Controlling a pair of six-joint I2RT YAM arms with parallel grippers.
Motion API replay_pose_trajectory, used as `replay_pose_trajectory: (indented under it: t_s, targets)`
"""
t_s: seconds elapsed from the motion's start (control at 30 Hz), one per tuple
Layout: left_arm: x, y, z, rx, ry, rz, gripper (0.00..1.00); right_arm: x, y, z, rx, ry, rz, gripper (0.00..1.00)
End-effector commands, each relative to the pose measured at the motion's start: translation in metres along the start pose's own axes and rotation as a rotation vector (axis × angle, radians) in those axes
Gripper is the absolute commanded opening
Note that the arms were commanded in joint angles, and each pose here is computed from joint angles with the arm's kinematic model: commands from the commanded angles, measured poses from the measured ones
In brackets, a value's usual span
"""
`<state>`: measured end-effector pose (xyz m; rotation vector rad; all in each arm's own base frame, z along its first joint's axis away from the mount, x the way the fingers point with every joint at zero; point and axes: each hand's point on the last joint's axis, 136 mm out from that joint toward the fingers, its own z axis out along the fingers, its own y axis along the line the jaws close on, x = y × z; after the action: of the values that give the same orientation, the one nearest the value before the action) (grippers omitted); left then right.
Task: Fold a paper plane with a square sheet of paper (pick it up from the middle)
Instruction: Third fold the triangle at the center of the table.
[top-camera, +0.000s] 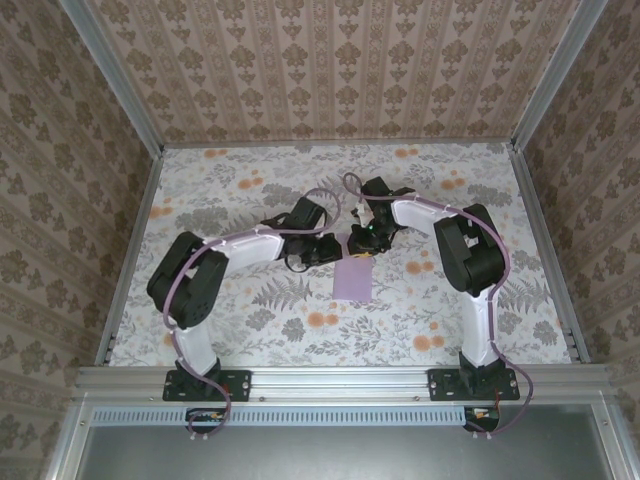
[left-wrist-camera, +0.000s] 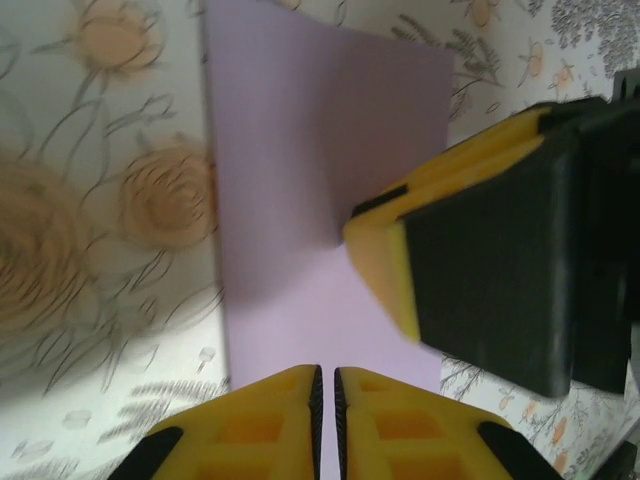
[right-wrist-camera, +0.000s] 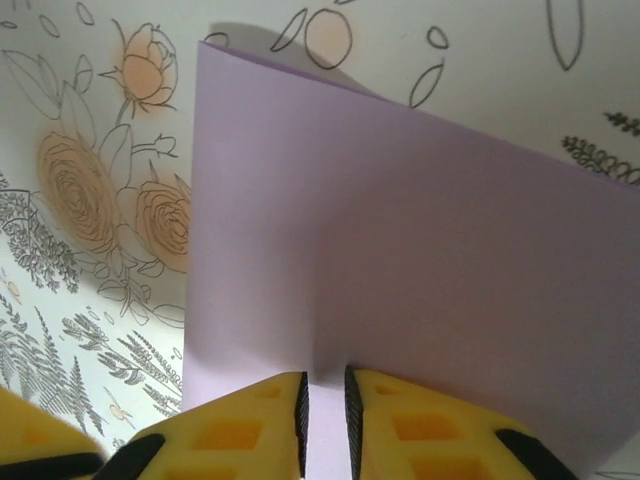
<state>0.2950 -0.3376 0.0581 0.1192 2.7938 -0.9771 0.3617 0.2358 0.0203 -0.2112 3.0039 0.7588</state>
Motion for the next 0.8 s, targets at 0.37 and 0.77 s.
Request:
replay_pose_trajectory:
  t_s: [0.37, 0.77]
  targets:
    - [-0.013, 0.012, 0.035, 0.009, 0.068, 0.014, 0.06, 0.045, -0.006, -0.064, -0.077, -0.238, 0.198, 0.46]
    - [0.001, 0.056, 0.032, -0.120, 0.012, -0.108, 0.05, 0.089, -0.005, -0.047, -0.205, -0.195, 0.292, 0.54]
